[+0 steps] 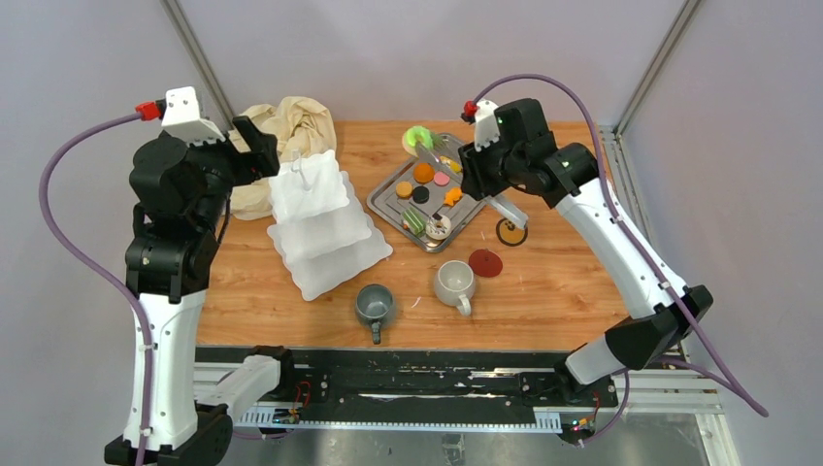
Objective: Serve the afternoon tea
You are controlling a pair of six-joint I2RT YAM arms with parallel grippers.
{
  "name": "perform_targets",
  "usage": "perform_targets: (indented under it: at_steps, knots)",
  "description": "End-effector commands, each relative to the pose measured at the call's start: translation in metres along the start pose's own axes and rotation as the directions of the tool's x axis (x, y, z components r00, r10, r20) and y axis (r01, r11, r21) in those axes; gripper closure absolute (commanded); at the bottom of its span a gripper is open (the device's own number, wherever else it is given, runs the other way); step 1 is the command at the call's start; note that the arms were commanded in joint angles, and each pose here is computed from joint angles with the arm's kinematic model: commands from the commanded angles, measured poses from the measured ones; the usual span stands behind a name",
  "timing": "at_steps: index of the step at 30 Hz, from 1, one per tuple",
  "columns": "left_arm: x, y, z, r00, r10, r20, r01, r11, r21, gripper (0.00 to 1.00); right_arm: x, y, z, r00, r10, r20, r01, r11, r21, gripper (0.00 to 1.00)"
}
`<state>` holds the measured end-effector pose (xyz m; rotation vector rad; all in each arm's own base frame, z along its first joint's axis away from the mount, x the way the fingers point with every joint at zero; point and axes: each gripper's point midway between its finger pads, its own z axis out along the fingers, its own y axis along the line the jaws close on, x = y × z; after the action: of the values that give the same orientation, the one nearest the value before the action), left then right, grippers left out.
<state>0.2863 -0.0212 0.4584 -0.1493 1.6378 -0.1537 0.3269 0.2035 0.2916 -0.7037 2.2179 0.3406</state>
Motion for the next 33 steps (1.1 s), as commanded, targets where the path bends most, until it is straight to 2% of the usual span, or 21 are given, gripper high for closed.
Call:
perform_targets:
  at_steps: [1, 5, 13, 20, 33]
  knots:
    - [-0.014, 0.007, -0.009, 0.999, -0.018, 0.047, 0.02, 0.999, -0.046, 0.13, -0.054, 0.051, -0.024, 0.981, 0.0, 0.192, 0.027, 0.99, -0.14, 0.99]
    - [-0.015, 0.015, -0.016, 0.997, -0.023, 0.069, 0.029, 0.996, -0.083, 0.13, -0.077, 0.09, -0.024, 0.97, -0.05, 0.24, 0.101, 0.973, -0.205, 0.99]
    - [-0.022, 0.026, -0.028, 0.994, -0.018, 0.104, 0.033, 0.99, -0.139, 0.13, -0.1, 0.142, -0.002, 0.962, -0.135, 0.238, 0.198, 0.943, -0.266, 0.98]
    - [-0.034, 0.029, -0.035, 0.991, -0.002, 0.137, 0.023, 0.987, -0.157, 0.13, -0.103, 0.163, 0.021, 0.964, -0.166, 0.21, 0.224, 0.929, -0.293, 0.97]
    - [-0.023, 0.032, -0.032, 0.993, 0.009, 0.116, 0.011, 0.986, -0.168, 0.13, -0.087, 0.19, 0.035, 0.958, -0.229, 0.172, 0.276, 0.898, -0.343, 0.93]
